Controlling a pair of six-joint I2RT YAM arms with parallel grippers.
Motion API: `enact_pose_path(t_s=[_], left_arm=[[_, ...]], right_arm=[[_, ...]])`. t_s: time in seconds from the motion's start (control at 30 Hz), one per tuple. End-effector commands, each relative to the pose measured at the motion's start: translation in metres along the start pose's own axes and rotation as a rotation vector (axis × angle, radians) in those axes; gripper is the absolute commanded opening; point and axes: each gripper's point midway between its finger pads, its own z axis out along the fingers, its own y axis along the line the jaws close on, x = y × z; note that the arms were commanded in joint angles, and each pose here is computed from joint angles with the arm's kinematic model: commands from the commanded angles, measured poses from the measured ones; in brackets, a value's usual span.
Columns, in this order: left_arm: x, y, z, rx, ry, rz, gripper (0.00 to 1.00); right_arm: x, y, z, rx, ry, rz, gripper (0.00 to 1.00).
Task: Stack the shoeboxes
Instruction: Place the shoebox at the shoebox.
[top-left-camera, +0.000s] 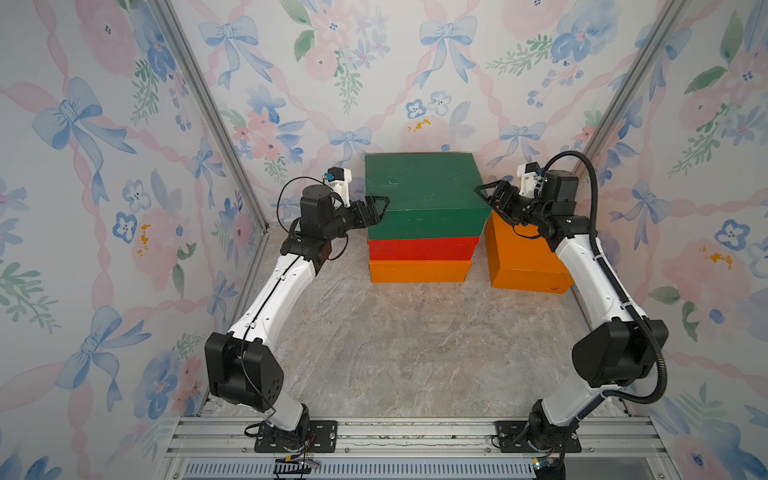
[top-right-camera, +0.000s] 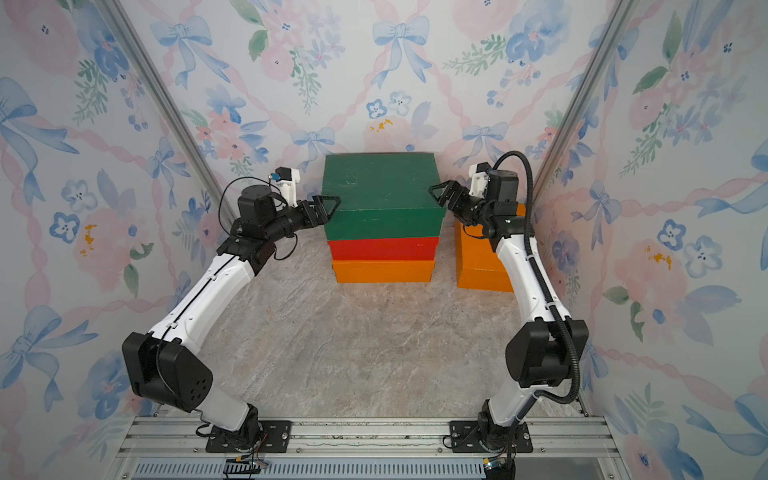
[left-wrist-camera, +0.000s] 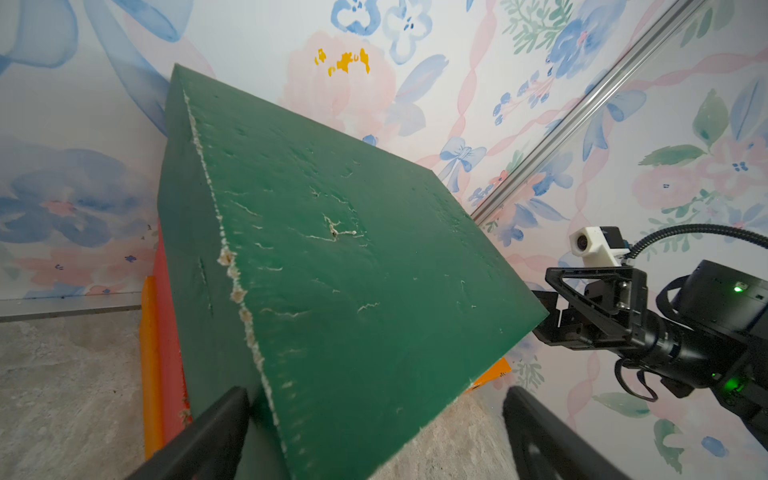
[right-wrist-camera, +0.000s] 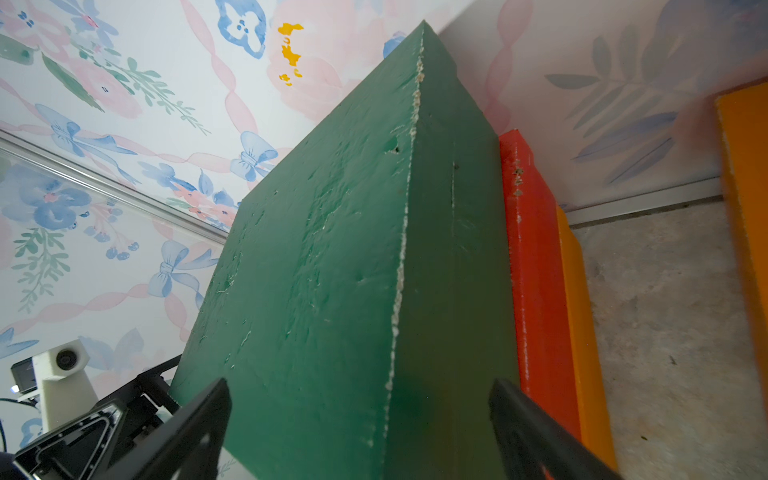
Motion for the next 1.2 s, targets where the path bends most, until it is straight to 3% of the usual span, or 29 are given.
enact_pose_path(t_s=[0.0, 1.17], left_arm=[[-0.006, -0.01, -0.011, 0.012, -0.026, 0.002, 0.98], [-0.024, -0.008, 0.021, 0.048, -0.029, -0.011, 0.98]], right_arm=[[-0.005, 0.015, -0.013, -0.045, -0.028, -0.027, 0.97], [0.031, 0.037, -0.013, -0.081, 0.027, -0.058, 0.97]])
